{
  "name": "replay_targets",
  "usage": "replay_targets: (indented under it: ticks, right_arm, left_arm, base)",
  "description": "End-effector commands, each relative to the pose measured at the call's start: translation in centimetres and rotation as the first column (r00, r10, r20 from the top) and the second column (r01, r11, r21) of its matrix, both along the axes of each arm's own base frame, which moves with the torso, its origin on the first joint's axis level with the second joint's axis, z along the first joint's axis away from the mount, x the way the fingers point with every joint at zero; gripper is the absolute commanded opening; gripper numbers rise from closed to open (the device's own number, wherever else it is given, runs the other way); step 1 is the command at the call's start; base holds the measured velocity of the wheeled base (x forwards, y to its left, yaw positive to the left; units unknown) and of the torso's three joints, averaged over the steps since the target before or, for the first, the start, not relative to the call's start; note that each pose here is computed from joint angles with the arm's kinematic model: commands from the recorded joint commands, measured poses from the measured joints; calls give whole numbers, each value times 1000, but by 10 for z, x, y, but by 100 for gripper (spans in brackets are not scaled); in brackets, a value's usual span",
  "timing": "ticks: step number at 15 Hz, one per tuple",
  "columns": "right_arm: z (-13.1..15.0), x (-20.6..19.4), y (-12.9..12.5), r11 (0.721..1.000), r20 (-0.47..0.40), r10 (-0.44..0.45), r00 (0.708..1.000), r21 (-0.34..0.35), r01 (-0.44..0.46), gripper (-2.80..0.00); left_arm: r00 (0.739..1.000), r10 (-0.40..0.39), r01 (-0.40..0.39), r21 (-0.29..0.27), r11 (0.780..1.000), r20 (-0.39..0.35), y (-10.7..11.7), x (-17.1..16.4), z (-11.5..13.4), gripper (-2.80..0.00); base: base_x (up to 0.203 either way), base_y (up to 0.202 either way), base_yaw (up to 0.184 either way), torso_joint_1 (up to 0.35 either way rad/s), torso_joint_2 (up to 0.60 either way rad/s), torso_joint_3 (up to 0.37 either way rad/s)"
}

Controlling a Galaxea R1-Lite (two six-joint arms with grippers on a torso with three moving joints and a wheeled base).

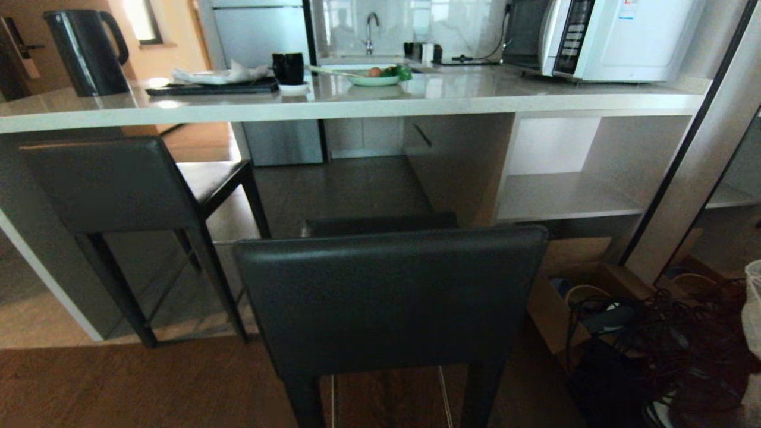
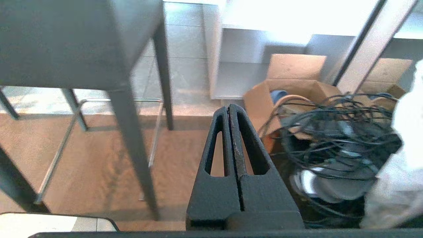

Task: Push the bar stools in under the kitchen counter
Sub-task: Push the gray chair back under the dining table

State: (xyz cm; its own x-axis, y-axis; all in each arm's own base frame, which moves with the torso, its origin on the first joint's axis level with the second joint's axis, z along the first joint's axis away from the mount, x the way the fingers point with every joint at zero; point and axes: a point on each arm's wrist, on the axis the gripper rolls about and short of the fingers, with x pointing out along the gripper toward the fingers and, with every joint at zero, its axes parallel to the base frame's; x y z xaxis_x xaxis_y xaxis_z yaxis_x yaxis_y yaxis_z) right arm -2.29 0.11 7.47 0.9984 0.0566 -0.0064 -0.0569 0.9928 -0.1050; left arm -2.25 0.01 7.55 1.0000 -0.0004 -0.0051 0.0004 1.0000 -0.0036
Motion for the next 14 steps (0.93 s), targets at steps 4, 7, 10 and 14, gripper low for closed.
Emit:
replay_targets:
  ticks: [4, 7, 10, 14]
  right_arm:
    - [0, 0, 0, 1000, -1, 0, 1000, -3, 0, -280]
    - [1, 0, 0, 1000, 1, -10, 1000, 0, 10, -280]
    - [29, 2, 0, 1000, -13, 3, 1000, 16, -2, -280]
    - [84, 46, 1, 996, -147, 23, 989, 94, -9, -280]
  left_arm:
    - [1000, 0, 0, -1, 1000, -2, 0, 0, 0, -280]
    - [1000, 2, -2, 1, 1000, 1, 0, 0, 0, -280]
    - [998, -14, 15, -8, 1000, 66, 0, -6, 28, -280]
    - [990, -139, 137, -61, 989, -38, -3, 22, 85, -280]
  base:
    - [0, -64, 1, 3, 1, 1]
    - [0, 0, 0, 0, 0, 0]
    - [0, 0, 0, 0, 0, 0]
    - [0, 0, 0, 0, 0, 0]
